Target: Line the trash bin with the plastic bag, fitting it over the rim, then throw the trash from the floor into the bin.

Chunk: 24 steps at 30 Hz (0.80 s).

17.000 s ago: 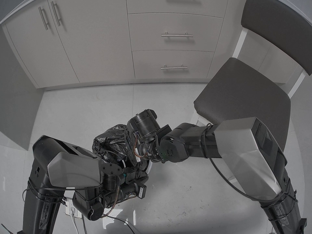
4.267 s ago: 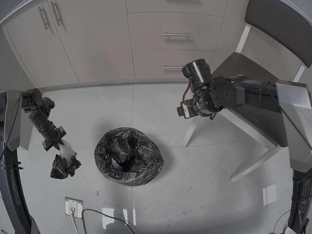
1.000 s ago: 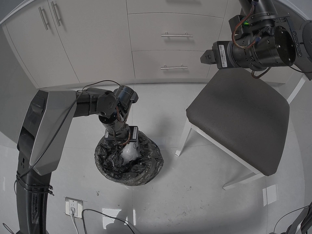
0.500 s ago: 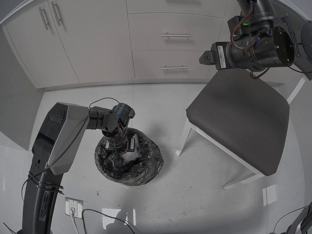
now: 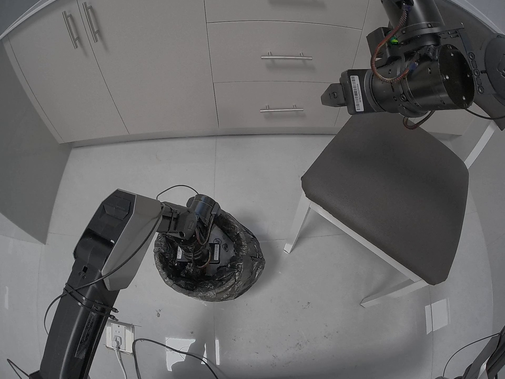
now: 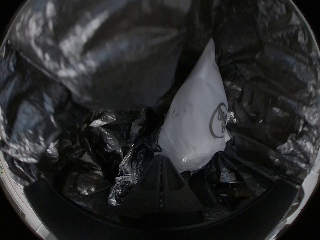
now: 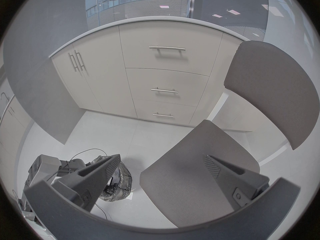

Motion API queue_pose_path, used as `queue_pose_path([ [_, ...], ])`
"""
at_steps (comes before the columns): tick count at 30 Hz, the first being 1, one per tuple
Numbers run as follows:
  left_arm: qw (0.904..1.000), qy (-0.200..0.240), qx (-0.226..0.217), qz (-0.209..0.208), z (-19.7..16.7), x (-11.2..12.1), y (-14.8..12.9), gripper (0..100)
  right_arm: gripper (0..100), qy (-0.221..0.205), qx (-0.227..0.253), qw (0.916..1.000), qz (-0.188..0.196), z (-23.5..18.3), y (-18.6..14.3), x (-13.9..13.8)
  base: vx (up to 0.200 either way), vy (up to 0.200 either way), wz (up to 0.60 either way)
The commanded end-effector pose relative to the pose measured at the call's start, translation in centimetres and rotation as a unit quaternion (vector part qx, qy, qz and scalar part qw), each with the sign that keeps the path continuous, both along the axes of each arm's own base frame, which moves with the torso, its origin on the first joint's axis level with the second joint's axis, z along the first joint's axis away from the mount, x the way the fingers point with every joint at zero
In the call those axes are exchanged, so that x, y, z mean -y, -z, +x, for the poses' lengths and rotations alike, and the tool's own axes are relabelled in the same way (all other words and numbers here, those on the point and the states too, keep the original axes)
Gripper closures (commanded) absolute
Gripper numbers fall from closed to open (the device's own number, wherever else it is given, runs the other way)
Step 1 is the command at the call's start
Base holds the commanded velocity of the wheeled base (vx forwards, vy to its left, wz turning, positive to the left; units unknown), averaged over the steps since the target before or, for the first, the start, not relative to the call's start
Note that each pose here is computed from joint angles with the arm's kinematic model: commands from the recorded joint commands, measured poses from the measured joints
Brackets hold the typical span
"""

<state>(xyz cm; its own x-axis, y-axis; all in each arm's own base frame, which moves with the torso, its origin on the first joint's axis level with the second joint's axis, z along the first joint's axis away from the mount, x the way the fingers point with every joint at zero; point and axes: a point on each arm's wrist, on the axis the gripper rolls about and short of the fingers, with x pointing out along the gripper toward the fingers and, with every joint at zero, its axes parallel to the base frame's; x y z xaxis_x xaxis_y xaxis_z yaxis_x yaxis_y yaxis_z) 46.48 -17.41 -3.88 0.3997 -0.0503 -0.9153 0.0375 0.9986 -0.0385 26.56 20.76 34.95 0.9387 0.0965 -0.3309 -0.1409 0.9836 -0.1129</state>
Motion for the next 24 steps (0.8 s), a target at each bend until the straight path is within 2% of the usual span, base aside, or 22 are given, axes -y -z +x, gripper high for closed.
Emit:
queue_pose_path([
  [1, 0.9999, 0.000, -0.013, 0.005, -0.1, 0.0, 1.4, 100, 0, 0.000, 0.000, 1.0000, 0.000, 0.0, 0.0, 0.0, 0.000, 0.000, 0.00],
  [6, 0.9999, 0.002, -0.014, 0.006, -0.2, 0.1, 1.6, 100, 0, 0.000, 0.001, 1.0000, 0.000, 0.0, 0.0, 0.0, 0.000, 0.000, 0.00],
  [17, 0.9995, 0.003, -0.026, 0.017, -0.3, 0.1, 5.0, 100, 0, 0.003, 0.004, 1.0000, 0.002, -0.2, -0.2, 0.2, 0.000, 0.000, 0.00],
  [21, 0.9997, 0.002, -0.017, 0.019, -0.2, 0.2, 4.2, 100, 0, 0.002, 0.004, 1.0000, 0.002, -0.2, -0.2, 0.2, 0.000, 0.000, 0.00],
  [24, 0.9999, 0.001, 0.000, 0.014, 0.0, 0.2, 2.1, 100, 0, 0.002, 0.003, 1.0000, 0.001, -0.2, -0.2, 0.1, 0.000, 0.000, 0.00],
])
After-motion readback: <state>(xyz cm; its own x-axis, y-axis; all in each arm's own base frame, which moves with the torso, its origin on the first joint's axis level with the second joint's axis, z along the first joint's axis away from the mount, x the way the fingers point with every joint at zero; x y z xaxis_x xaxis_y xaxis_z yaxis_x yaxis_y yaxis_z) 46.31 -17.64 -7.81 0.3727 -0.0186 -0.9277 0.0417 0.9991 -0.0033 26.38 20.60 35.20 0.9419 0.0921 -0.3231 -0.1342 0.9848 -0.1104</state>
